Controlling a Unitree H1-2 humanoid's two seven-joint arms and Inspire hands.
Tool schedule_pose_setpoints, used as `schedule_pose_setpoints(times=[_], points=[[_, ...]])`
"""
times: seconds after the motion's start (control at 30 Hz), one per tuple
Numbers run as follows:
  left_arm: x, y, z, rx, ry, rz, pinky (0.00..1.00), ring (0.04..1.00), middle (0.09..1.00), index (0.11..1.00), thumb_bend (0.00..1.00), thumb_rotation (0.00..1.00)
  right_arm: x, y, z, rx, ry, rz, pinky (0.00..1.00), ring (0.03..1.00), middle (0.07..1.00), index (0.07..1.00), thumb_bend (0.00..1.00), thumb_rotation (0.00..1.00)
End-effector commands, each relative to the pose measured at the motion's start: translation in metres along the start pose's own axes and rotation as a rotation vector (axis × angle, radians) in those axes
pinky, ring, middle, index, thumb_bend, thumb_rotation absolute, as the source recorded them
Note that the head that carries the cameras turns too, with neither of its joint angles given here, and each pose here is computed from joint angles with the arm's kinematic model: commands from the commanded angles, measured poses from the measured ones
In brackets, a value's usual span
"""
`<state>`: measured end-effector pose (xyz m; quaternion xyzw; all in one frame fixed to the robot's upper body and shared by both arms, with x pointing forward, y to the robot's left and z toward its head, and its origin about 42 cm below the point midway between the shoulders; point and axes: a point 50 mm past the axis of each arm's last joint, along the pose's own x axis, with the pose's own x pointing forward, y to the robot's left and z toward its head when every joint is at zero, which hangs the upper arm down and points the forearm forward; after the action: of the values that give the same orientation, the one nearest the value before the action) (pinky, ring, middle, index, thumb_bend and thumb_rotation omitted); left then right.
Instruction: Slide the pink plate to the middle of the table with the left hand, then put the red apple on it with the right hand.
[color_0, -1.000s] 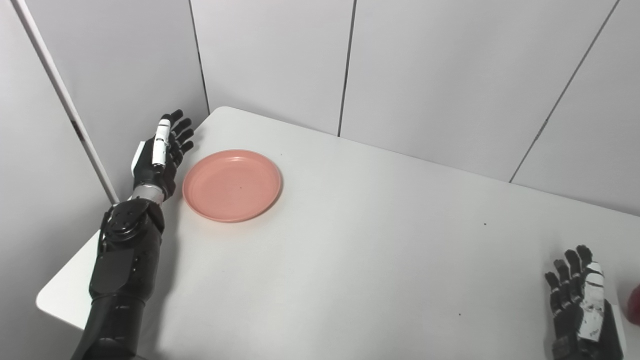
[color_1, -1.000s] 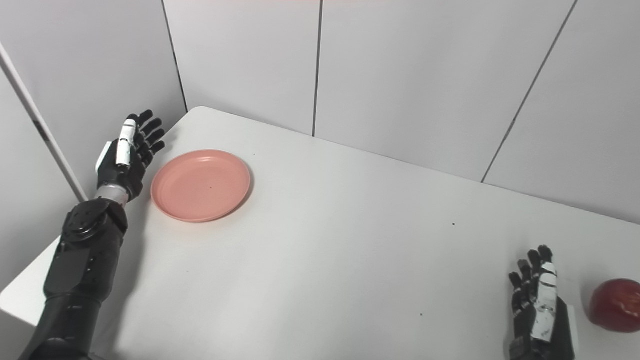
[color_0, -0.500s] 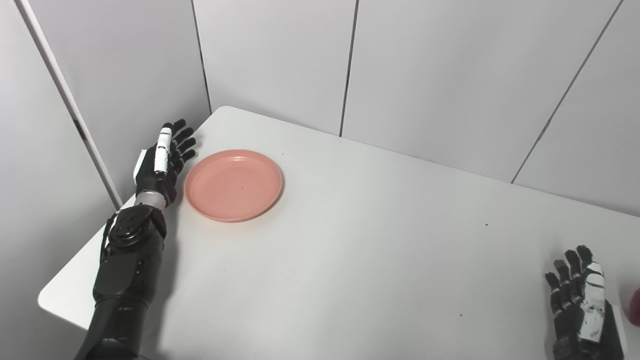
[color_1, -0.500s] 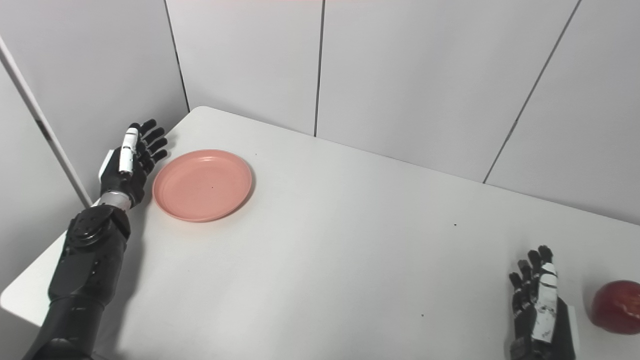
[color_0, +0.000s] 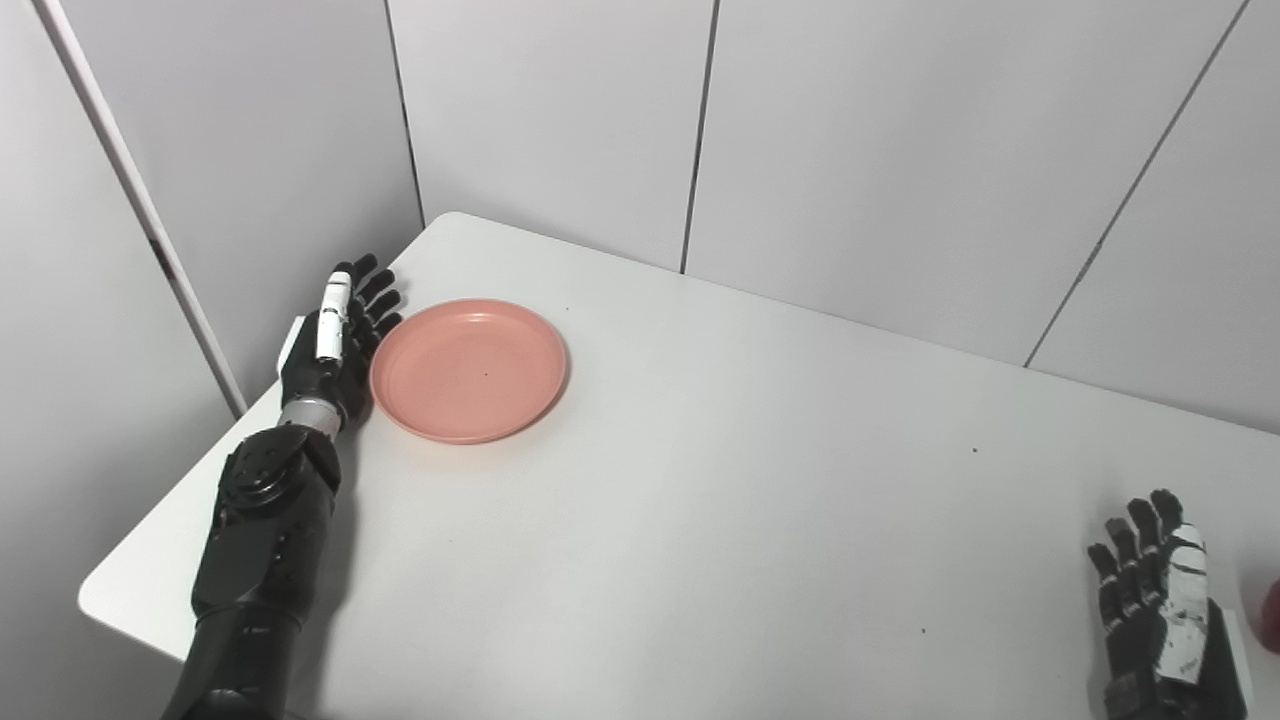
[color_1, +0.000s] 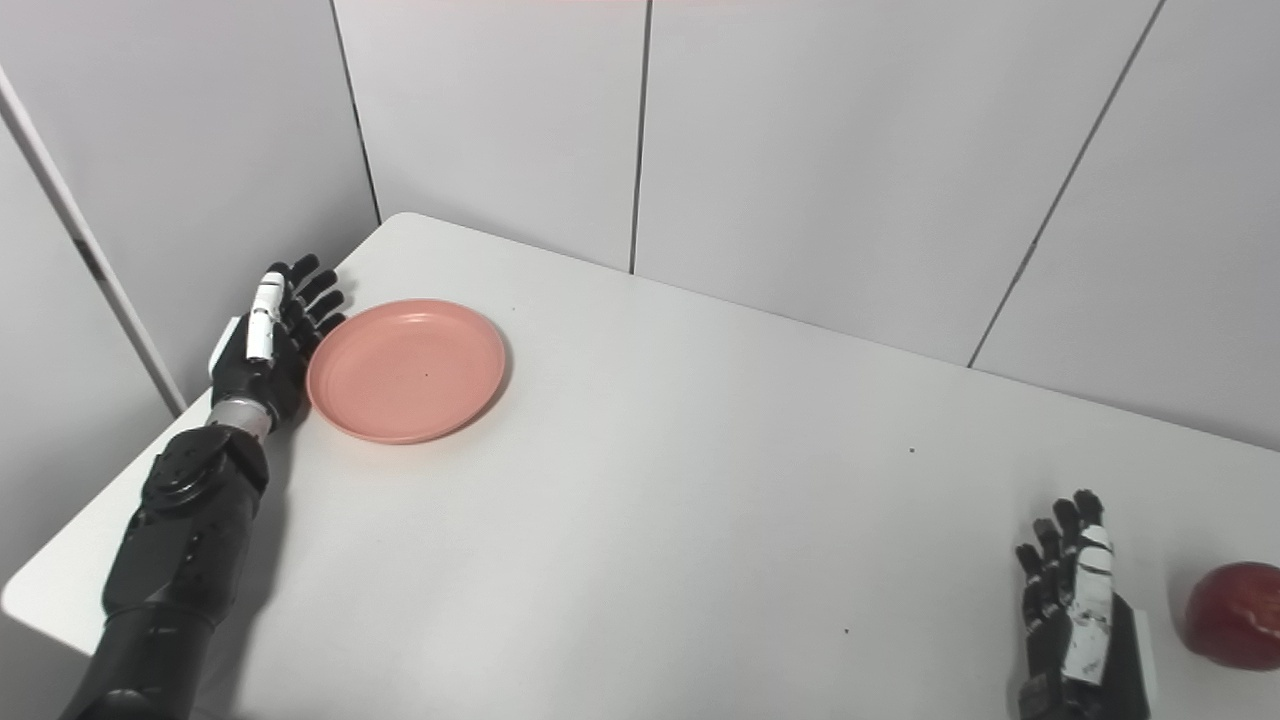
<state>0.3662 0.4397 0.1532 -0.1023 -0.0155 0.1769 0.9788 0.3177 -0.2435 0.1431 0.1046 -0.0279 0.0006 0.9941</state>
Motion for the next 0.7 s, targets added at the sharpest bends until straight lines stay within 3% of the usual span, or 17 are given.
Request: schedule_pose_setpoints(times=[0.0,0.67], points=[[0.006,-0.001,0.011,0.039,-0.04,-0.033,0.94,0.925,0.919,0.904,0.34,1.0,0.004,0.003,0.015,-0.003,-0.051,0.032,1.0,1.0,1.0,1.0,0.13,1.0],[0.009,-0.015,-0.008,0.033,-0.035,-0.098,0.9,0.9,0.899,0.877,0.36,1.0,0.003,0.007,0.017,-0.001,-0.056,0.02,1.0,1.0,1.0,1.0,0.13,1.0]])
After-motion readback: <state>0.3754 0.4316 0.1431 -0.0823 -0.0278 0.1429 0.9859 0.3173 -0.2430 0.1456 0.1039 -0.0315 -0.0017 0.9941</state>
